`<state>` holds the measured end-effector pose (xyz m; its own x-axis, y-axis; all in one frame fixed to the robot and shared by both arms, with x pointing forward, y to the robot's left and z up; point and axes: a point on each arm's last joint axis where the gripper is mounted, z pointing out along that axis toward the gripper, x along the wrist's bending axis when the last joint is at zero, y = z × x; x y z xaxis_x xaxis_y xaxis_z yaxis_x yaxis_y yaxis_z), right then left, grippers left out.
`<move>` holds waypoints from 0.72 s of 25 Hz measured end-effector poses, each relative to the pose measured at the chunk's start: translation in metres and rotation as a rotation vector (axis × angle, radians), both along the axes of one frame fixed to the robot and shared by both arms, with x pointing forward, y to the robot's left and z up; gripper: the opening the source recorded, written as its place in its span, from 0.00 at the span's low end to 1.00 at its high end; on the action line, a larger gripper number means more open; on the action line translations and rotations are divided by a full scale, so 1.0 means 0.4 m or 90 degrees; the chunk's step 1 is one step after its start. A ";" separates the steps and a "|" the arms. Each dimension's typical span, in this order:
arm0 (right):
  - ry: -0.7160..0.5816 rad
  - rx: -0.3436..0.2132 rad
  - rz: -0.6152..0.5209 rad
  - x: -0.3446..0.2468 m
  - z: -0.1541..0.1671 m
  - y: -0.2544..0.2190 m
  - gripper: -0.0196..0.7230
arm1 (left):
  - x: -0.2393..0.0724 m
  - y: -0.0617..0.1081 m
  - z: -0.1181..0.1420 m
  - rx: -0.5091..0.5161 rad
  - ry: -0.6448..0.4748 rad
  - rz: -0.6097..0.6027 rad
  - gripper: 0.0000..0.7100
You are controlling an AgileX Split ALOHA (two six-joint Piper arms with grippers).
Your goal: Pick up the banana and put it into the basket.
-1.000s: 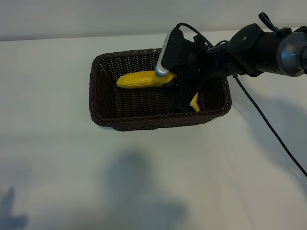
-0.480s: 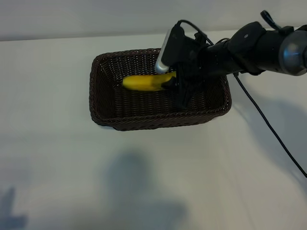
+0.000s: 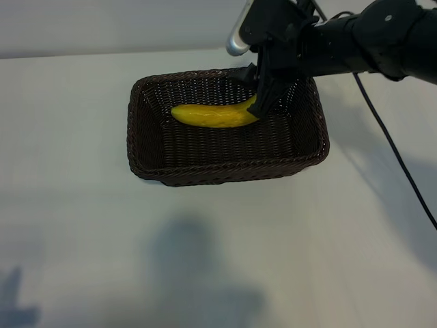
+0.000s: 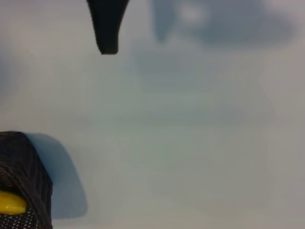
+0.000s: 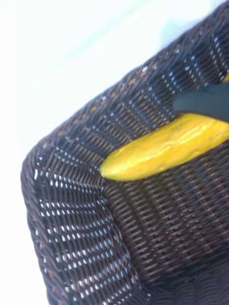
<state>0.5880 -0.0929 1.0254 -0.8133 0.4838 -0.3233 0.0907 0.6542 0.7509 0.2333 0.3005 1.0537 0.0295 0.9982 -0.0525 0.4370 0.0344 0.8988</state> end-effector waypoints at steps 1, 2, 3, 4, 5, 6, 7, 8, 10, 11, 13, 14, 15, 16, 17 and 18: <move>0.001 -0.004 -0.002 -0.001 0.001 -0.002 0.74 | 0.000 0.000 0.000 0.000 0.000 0.000 0.81; 0.001 -0.007 -0.004 -0.002 0.003 -0.003 0.74 | 0.000 0.000 0.000 0.000 0.000 0.000 0.81; 0.001 -0.013 -0.005 -0.002 0.003 -0.005 0.74 | 0.000 0.000 0.000 0.000 0.000 0.000 0.81; 0.005 -0.014 -0.011 -0.001 0.002 -0.008 0.74 | 0.000 0.000 0.000 0.000 0.000 0.000 0.81; 0.009 -0.016 -0.016 0.000 0.000 -0.011 0.74 | 0.000 0.000 0.000 0.000 0.000 0.000 0.81; 0.014 -0.017 -0.025 0.004 -0.001 -0.019 0.74 | 0.000 0.000 0.000 0.000 0.000 0.000 0.81; 0.023 -0.016 -0.038 0.008 -0.003 -0.030 0.74 | 0.000 0.000 0.000 0.000 0.000 0.000 0.81; 0.036 -0.013 -0.053 0.014 -0.005 -0.044 0.74 | 0.000 0.000 0.000 0.000 0.000 0.000 0.81; 0.056 -0.012 -0.085 0.027 -0.008 -0.078 0.74 | 0.000 0.000 0.000 0.000 0.000 0.000 0.81; 0.072 -0.008 -0.105 0.034 -0.010 -0.098 0.74 | 0.000 0.000 0.000 0.000 0.000 0.000 0.81; 0.104 -0.009 -0.135 0.043 -0.016 -0.136 0.74 | 0.000 0.000 0.000 0.000 0.000 0.000 0.81; 0.121 -0.007 -0.154 0.048 -0.020 -0.157 0.74 | 0.000 0.000 0.000 0.000 0.000 0.000 0.81; 0.142 -0.005 -0.172 0.051 -0.023 -0.177 0.73 | 0.000 0.000 0.000 0.000 0.000 0.000 0.81; 0.161 -0.005 -0.188 0.053 -0.027 -0.194 0.73 | 0.000 0.000 0.000 0.000 0.000 0.000 0.81; 0.178 -0.006 -0.205 0.055 -0.031 -0.214 0.72 | 0.000 0.000 0.000 0.001 0.000 -0.001 0.81; 0.196 -0.002 -0.228 0.058 -0.034 -0.235 0.72 | 0.000 0.000 0.000 0.001 0.000 -0.001 0.81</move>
<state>0.6113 -0.1870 1.0119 -0.6536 0.7509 -0.0943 0.5297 0.5429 0.6517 0.2333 0.3005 1.0536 0.0303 0.9982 -0.0508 0.4372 0.0325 0.8988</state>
